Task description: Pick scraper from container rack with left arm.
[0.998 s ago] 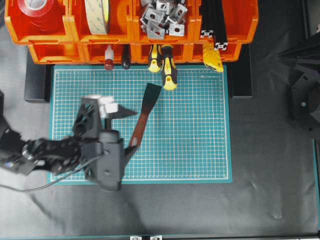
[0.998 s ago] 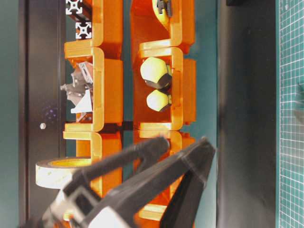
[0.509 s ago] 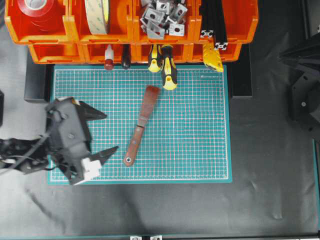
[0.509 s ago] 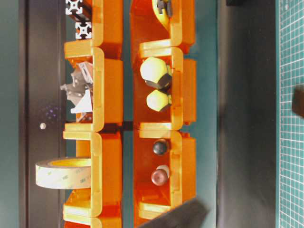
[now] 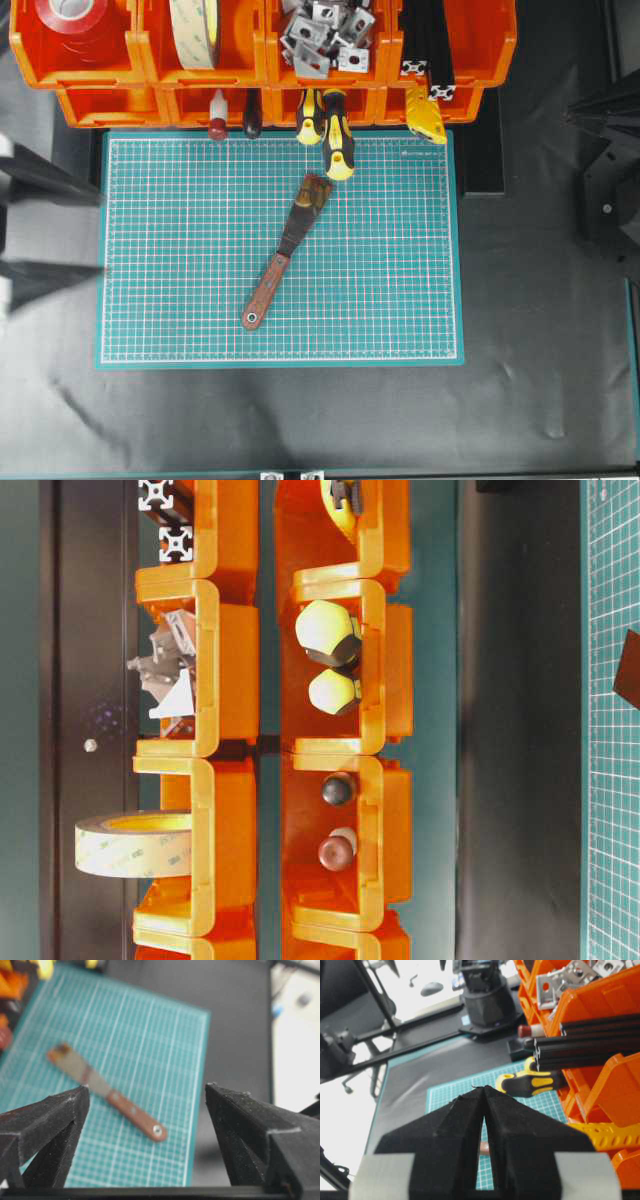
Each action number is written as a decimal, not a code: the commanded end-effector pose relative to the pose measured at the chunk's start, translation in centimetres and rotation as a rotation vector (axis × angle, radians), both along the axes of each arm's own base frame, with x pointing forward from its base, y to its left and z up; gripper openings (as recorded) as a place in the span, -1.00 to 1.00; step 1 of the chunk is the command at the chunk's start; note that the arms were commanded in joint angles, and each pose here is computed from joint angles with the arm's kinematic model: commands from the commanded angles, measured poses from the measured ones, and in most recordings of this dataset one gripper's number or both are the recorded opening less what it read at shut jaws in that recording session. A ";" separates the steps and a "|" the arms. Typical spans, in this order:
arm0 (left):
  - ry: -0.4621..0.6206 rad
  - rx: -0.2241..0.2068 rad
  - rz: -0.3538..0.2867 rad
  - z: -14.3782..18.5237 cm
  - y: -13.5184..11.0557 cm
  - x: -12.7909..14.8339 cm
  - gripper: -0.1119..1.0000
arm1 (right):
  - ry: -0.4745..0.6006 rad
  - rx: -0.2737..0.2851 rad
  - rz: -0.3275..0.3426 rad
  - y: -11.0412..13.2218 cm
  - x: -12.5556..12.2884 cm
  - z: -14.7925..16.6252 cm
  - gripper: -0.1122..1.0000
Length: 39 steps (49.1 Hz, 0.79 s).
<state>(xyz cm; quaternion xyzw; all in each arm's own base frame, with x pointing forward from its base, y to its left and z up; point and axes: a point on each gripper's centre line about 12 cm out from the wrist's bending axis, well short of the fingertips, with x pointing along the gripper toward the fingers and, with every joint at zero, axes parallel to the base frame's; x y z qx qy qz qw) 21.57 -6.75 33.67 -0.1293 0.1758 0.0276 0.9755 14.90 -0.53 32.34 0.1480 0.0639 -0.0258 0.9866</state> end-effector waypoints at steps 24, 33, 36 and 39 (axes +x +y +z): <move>-0.257 0.165 -0.077 4.5 4.2 -6.3 0.74 | -0.038 -0.003 -0.004 0.0 -0.2 1.1 -0.81; -0.274 0.168 -0.104 3.6 3.9 -6.2 0.74 | -0.040 -0.005 -0.004 0.0 -0.2 1.1 -0.81; -0.285 0.168 -0.105 3.6 4.0 -6.2 0.73 | -0.040 -0.005 -0.004 0.0 -0.2 1.1 -0.81; -0.299 0.167 -0.107 3.6 4.0 -6.1 0.72 | -0.047 -0.005 -0.006 -0.1 -0.2 1.1 -0.81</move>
